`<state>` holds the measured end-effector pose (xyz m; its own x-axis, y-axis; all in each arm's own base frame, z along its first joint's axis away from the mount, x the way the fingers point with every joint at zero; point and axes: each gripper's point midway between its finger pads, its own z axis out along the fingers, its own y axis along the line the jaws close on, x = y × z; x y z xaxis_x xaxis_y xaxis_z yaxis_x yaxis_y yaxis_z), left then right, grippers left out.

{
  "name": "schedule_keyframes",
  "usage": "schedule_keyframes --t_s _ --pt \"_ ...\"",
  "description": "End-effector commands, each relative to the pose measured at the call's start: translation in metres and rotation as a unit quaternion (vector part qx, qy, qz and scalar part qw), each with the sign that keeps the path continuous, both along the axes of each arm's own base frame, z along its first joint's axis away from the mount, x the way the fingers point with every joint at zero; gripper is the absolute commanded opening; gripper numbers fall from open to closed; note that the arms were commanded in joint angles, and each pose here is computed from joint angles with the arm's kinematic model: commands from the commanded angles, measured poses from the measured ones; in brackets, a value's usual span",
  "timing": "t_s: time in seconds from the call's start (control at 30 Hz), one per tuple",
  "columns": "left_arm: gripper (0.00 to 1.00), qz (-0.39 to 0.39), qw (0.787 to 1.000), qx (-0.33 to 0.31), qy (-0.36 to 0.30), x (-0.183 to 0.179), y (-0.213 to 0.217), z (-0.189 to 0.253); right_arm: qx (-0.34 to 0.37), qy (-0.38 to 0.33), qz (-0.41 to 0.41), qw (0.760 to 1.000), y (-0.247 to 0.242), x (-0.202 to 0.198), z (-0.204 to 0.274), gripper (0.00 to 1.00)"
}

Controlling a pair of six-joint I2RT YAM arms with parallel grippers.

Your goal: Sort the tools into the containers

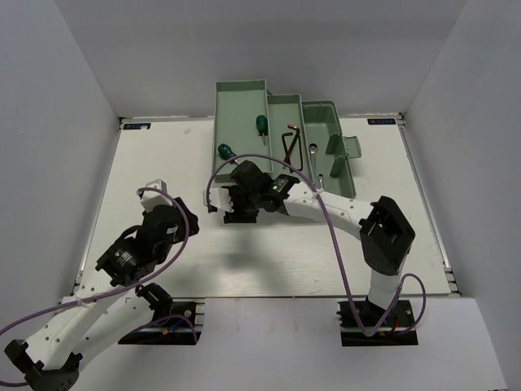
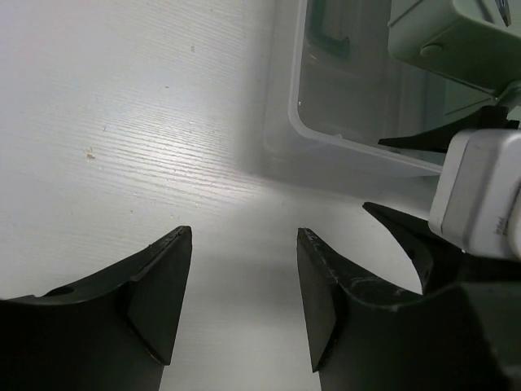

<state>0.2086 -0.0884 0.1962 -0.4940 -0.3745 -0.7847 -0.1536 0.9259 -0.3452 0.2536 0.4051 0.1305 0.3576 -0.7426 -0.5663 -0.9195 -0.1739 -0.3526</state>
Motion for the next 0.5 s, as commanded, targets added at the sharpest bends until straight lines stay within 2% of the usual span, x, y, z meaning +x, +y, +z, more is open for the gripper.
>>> schedule_keyframes --t_s 0.0,0.17,0.33,0.4,0.43,0.47 --pt "0.65 0.015 1.000 0.005 0.000 -0.004 0.010 -0.001 0.036 -0.050 -0.057 0.996 0.015 0.023 0.017 0.61" --pt "0.65 0.015 1.000 0.008 0.003 -0.004 0.010 -0.005 0.018 -0.089 -0.073 0.993 0.015 0.035 0.006 0.61" --pt "0.65 0.021 1.000 -0.001 0.004 -0.006 0.011 -0.005 -0.027 -0.060 -0.056 0.996 0.011 0.029 -0.044 0.58" --pt "0.65 0.028 1.000 -0.007 -0.001 -0.008 0.014 -0.002 -0.039 -0.060 -0.054 0.996 0.010 0.030 -0.056 0.52" --pt "0.60 0.034 0.999 0.002 0.003 -0.009 0.018 -0.007 -0.045 -0.058 -0.056 0.996 0.008 0.031 -0.062 0.39" --pt "0.57 0.042 0.999 -0.002 0.001 -0.008 0.019 -0.006 -0.044 -0.061 -0.058 0.995 0.009 0.032 -0.062 0.30"
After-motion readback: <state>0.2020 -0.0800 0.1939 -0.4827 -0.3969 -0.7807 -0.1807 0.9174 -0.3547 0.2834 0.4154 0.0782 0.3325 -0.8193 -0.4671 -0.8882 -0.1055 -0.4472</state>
